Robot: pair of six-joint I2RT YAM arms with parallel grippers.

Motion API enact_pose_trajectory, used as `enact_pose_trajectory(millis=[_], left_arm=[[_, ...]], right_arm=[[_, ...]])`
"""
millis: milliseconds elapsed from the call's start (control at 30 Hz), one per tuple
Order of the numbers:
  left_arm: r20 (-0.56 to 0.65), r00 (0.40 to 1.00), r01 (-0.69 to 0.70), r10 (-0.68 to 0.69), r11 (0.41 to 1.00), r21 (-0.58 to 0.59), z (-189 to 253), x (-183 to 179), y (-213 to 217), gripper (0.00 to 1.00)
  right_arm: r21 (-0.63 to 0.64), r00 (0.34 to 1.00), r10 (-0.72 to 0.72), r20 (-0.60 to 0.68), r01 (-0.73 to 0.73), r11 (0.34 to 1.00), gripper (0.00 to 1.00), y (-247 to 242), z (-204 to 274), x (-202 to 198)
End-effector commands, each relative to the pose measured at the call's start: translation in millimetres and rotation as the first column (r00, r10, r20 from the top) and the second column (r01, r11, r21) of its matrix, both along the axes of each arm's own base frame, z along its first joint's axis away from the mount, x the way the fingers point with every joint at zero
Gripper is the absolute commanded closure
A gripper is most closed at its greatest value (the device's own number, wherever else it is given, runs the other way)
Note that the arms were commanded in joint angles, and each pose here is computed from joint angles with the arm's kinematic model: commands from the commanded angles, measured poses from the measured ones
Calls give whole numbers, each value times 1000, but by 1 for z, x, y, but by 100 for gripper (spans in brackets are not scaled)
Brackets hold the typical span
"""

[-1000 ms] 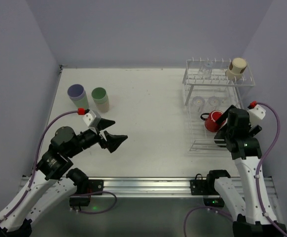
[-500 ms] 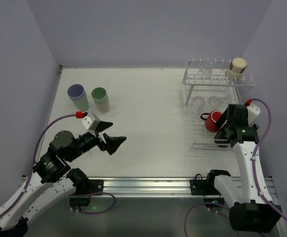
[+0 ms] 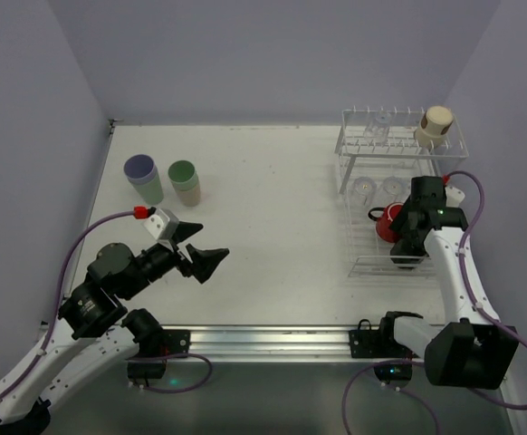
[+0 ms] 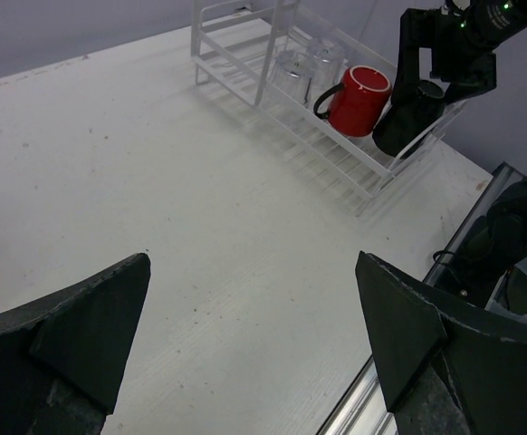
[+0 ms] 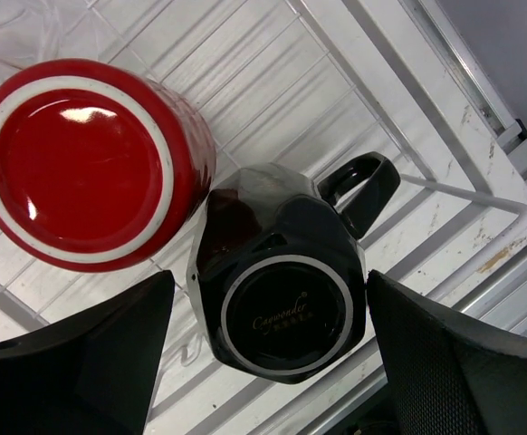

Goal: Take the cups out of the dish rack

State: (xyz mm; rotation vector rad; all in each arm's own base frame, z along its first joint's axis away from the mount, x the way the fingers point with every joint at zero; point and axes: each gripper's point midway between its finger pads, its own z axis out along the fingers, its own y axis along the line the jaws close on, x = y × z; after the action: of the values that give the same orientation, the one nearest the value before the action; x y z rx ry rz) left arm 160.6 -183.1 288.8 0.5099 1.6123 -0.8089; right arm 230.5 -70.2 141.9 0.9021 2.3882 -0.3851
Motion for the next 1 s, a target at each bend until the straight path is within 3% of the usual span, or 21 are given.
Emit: enact_pose_trajectory(millis=[0,233,367,400,433,600,733,967], left_arm=[[33,999,-19,19,1000,2,8,1,5,0],[28,999,-22,22,1000,6,6,2,4,0],[26,999,-23,23,1000,9,6,2,4,0],[23,999,-23,23,1000,12,5,3,3,0],[21,1000,-22,21,1000,14,4,3,3,0],[0,1000,-12,12,999,34,-3,6,-2,0],[-22,1000,-5,6,999,51,-9,9,-7,0],[-88,992,93,-92,996,11,-10,2,-29,0]], right_arm=[[44,1000,-11,-22,12,999,12,4,-5,-1],[52,999,-16,-44,18,998,14,4,-15,2],[33,999,-20,-33,22,999,40,1,-10,1],[25,1000,-25,3,25,999,52,0,-1,2],[16,999,-28,24,27,1000,58,-2,6,1],[8,980,-9,200,7,1000,78,0,54,3],[29,931,28,363,-41,999,87,11,89,4],[62,830,100,549,-160,985,89,34,138,0]])
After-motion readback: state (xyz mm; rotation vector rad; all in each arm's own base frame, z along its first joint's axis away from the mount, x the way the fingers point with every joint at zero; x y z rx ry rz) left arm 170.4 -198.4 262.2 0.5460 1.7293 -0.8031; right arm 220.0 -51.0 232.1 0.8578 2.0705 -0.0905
